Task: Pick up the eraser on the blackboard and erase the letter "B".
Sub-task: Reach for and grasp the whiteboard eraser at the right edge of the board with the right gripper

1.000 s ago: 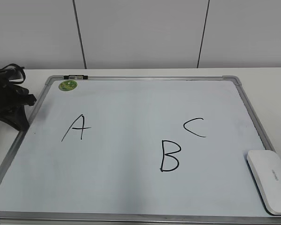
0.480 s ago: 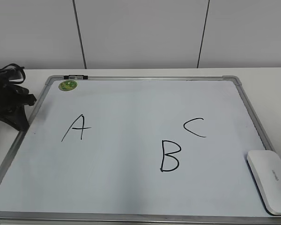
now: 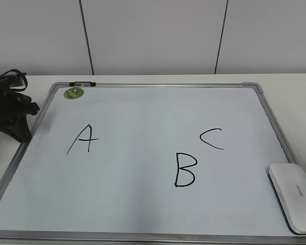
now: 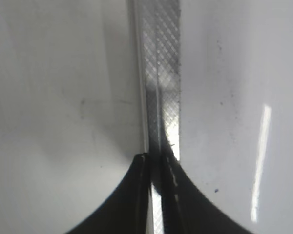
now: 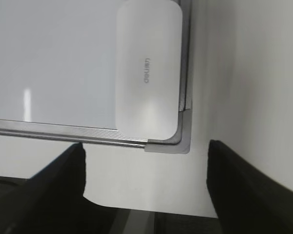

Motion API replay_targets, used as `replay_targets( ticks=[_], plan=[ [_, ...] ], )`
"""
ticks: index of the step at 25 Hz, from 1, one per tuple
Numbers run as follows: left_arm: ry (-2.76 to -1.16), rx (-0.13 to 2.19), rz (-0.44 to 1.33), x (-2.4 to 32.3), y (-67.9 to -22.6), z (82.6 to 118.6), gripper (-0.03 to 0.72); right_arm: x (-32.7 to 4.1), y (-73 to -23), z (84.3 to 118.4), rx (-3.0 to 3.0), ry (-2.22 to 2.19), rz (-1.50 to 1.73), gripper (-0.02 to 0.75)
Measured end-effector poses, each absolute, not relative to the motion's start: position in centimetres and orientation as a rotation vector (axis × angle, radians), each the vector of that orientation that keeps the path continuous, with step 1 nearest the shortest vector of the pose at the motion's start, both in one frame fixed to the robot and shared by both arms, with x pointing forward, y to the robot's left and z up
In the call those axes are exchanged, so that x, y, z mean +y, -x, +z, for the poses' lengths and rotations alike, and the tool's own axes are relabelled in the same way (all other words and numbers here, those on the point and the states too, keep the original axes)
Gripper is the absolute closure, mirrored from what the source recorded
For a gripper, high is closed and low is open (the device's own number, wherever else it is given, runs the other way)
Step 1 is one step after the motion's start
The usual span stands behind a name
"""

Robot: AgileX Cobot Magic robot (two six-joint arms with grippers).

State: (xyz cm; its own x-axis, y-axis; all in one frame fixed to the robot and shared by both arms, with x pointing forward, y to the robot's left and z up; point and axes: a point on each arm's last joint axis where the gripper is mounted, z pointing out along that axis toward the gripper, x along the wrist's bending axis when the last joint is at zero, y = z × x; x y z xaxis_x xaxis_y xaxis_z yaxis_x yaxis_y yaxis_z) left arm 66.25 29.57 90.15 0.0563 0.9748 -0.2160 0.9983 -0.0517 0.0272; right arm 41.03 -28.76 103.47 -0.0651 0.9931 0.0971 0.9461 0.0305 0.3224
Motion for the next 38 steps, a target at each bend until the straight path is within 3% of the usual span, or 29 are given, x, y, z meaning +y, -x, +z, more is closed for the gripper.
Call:
replay_targets(
  ticks=[9, 18, 38],
  plan=[
    [-2.154, 2.039, -0.209, 29.6, -66.2, 90.2, 0.675, -26.8, -42.7, 102.0, 2.202, -2.000, 0.428, 0.146],
    [-2.154, 2.039, -0.209, 29.6, -66.2, 90.2, 0.675, -26.9, -45.3, 99.2, 2.210, -2.009, 0.339, 0.088],
    [-2.151, 2.038, -0.208, 29.6, -66.3, 90.2, 0.675, -26.6, -48.6, 93.5, 2.238, -2.064, 0.232, 0.087]
  ],
)
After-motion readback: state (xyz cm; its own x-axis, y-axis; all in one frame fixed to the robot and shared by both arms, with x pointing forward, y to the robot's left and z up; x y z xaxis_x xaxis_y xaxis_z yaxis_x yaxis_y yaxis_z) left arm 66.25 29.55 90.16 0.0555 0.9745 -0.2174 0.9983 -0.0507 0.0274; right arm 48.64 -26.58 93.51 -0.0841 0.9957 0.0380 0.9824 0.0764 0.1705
